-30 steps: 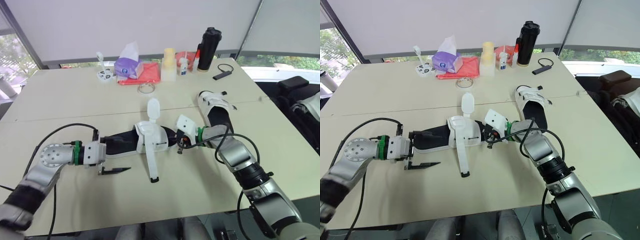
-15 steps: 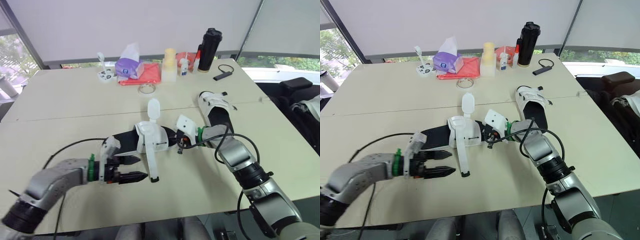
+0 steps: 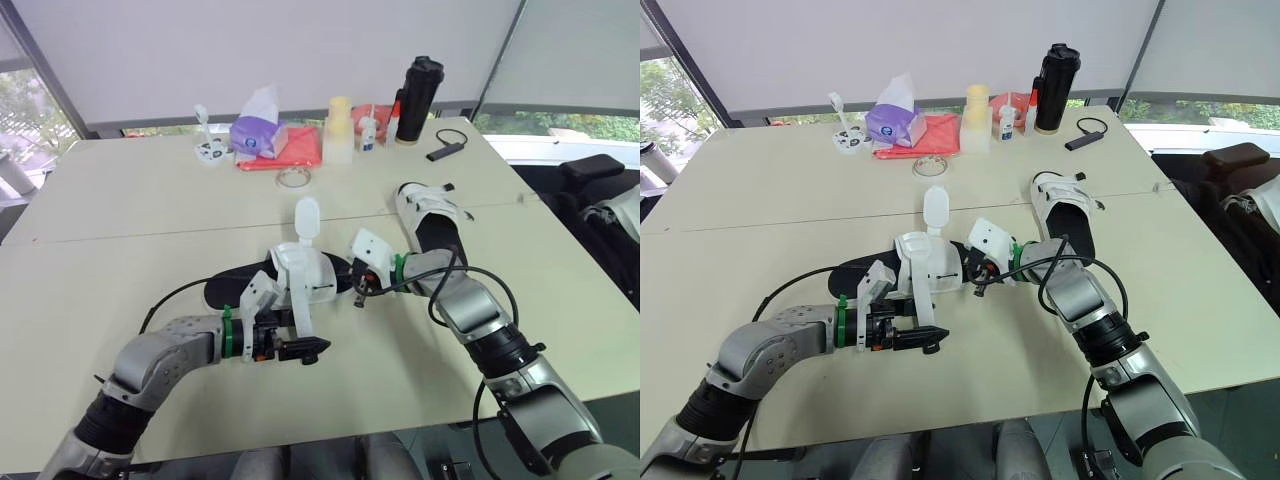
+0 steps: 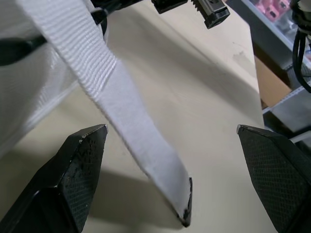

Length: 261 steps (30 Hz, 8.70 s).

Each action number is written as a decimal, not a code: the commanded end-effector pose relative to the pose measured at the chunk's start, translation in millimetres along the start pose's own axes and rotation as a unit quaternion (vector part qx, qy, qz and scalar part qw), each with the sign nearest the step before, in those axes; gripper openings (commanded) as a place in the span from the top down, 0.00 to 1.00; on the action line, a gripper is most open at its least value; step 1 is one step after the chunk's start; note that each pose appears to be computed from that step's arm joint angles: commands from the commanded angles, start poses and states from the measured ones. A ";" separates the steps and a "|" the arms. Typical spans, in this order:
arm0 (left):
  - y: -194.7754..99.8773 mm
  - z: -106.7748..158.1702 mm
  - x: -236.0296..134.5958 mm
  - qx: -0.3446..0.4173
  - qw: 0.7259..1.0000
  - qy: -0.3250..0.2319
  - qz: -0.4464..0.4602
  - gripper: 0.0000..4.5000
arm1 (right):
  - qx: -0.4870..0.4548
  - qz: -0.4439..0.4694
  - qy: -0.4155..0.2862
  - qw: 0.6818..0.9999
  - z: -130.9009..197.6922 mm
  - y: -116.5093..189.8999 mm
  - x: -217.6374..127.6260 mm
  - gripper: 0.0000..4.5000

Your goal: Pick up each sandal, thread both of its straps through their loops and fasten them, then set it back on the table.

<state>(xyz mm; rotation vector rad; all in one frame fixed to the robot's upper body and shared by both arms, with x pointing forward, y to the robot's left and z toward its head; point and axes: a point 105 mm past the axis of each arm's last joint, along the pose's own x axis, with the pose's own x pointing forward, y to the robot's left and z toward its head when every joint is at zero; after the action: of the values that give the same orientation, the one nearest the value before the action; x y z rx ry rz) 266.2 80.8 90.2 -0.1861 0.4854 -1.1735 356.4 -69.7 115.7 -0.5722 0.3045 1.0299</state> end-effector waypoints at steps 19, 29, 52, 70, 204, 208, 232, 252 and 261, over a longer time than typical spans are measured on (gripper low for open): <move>4.0 5.0 -13.6 -0.088 0.995 -0.030 0.035 0.77 | -0.001 -0.003 0.002 1.000 1.2 0.8 0.1 1.00; -0.5 6.1 -15.7 -0.110 0.993 -0.041 0.030 0.99 | -0.001 -0.003 0.004 1.000 -0.1 0.7 -0.4 1.00; 27.2 121.4 -44.3 -0.101 0.984 -0.145 -0.017 0.99 | -0.006 -0.003 0.003 1.000 -0.1 2.7 1.7 1.00; 56.4 100.8 -27.5 -0.048 0.995 -0.086 -0.022 0.99 | -0.003 -0.004 0.005 1.000 -0.7 4.5 0.3 1.00; 6.1 -2.2 -21.1 0.011 0.997 -0.030 -0.073 1.00 | 0.002 0.000 0.003 1.000 1.0 12.9 1.3 1.00; -18.8 6.0 -35.9 0.010 0.991 -0.017 -0.134 1.00 | 0.002 0.000 0.004 1.000 0.6 12.6 1.5 1.00; -9.9 87.2 -42.2 0.061 0.985 -0.120 -0.109 1.00 | -0.003 0.001 0.002 1.000 1.2 11.8 3.3 1.00; 16.4 114.9 -15.0 -0.056 0.976 -0.153 -0.144 1.00 | -0.002 -0.004 0.002 1.000 1.3 11.1 2.0 1.00; 26.6 124.4 -12.0 -0.097 0.970 -0.180 -0.128 0.85 | -0.001 -0.005 0.004 1.000 0.6 11.2 1.8 1.00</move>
<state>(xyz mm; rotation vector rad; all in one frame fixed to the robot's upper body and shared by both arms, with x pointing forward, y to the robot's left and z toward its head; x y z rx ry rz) 338.7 85.6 176.7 -0.6295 0.3147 -1.3055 350.5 -66.1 116.2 -0.5748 0.2927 1.0072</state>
